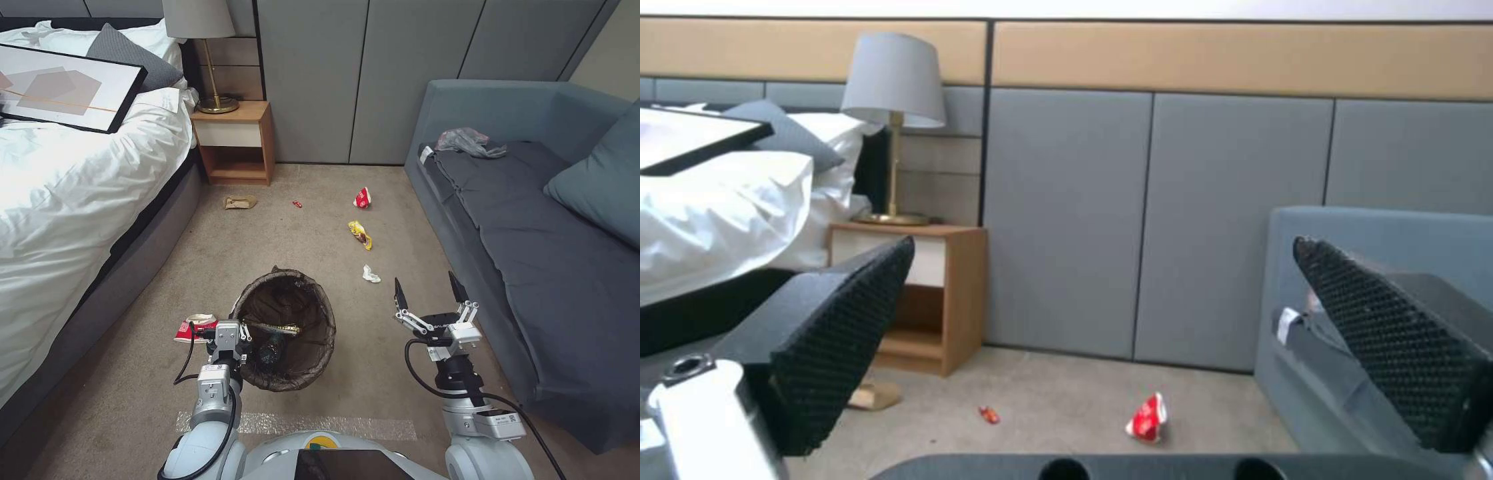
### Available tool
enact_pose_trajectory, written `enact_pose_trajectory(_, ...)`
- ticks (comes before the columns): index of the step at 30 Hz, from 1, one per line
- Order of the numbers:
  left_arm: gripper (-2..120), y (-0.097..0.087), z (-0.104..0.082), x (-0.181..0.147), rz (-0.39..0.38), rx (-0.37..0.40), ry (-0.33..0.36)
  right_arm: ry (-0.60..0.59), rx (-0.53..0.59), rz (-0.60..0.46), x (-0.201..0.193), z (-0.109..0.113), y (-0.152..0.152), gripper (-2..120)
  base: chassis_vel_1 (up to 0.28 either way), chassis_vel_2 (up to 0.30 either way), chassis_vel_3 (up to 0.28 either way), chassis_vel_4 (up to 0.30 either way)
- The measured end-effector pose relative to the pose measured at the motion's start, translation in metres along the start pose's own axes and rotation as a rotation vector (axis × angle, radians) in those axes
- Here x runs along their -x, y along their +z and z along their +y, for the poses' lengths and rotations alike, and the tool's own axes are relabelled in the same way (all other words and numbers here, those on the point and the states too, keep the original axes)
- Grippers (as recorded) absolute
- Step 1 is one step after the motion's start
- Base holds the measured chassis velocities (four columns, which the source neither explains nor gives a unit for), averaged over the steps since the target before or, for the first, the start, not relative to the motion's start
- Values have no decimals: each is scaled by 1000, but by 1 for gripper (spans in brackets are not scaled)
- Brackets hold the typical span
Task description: Pick up the trash bin, then pick up the garbage from the floor and place it into the trash bin.
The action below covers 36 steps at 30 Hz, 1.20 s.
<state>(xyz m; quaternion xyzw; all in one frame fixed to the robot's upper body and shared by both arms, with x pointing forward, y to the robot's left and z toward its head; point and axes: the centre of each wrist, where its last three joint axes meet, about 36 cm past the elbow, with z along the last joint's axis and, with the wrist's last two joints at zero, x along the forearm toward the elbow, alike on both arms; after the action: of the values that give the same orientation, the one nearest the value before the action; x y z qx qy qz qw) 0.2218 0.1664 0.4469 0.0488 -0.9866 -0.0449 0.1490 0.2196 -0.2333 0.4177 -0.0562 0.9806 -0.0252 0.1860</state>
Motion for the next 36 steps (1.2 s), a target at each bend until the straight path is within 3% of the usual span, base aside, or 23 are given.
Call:
enact_pose_trajectory(25,0,-1,0,-2,-2,0,0,-14,-18,-25,2,-1,2,100,-141,134,139,-128)
enact_pose_trajectory(36,0,-1,-1,-3,-2,0,-2,-47,-36,-71,6,-5,4,100,-20,9,15,-11)
